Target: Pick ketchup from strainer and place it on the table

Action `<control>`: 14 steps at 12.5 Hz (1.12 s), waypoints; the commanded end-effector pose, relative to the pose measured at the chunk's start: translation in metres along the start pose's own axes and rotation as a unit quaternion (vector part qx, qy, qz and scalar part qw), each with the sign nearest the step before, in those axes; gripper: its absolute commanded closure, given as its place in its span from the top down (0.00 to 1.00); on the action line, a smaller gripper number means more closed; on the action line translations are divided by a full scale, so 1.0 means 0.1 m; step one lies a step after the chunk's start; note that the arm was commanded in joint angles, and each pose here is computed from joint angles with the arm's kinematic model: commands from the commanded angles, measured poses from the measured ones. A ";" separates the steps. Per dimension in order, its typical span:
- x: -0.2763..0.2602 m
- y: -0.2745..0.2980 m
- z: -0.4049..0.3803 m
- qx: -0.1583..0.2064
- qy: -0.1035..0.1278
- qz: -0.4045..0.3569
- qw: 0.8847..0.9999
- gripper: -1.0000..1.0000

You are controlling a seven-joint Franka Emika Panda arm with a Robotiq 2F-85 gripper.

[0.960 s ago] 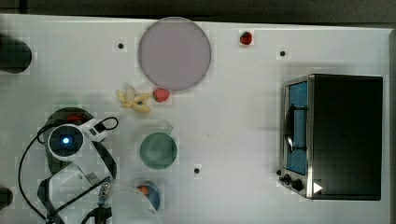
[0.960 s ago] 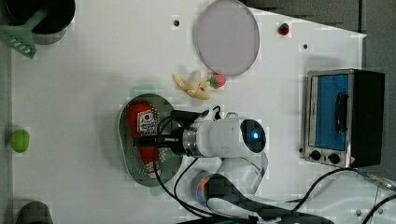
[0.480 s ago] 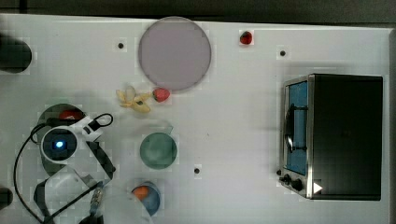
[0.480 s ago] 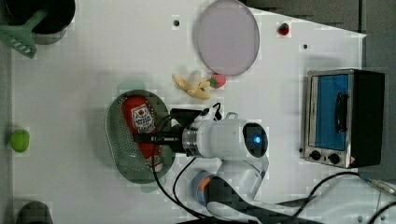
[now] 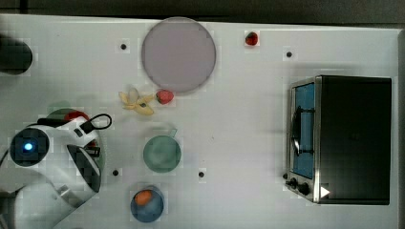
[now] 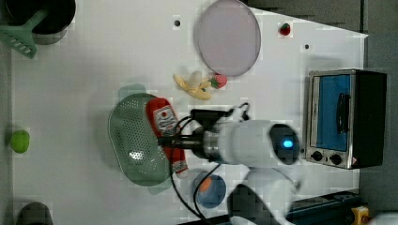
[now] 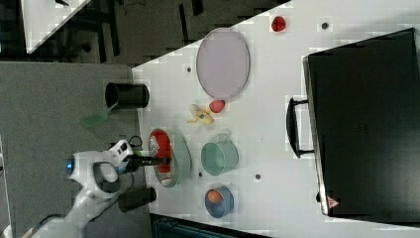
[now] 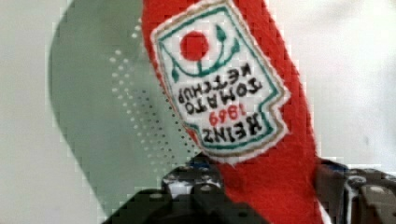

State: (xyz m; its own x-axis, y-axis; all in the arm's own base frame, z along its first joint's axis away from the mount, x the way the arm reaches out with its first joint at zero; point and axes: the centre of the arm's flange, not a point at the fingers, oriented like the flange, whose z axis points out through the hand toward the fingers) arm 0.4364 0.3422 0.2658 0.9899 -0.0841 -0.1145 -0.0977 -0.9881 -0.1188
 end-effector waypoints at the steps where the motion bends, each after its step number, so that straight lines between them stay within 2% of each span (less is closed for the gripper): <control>1: 0.32 0.09 -0.99 0.015 0.022 0.075 0.997 0.58; 3: 0.53 0.37 -1.36 0.002 0.020 0.095 0.995 0.58; 5: 0.82 0.77 -1.61 0.002 0.032 0.104 0.994 0.58; 9: 1.28 1.82 -1.75 -0.005 0.045 0.116 0.992 0.58; 11: 1.43 2.36 -1.79 -0.008 0.049 0.158 0.986 0.58; 14: 1.44 3.05 -1.66 -0.018 0.033 0.211 0.977 0.58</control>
State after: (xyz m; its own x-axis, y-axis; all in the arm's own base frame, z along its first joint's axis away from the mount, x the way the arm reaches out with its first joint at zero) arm 0.5728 0.0092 0.3710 0.8357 -0.5440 -0.0751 -0.5475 -0.8360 -0.0372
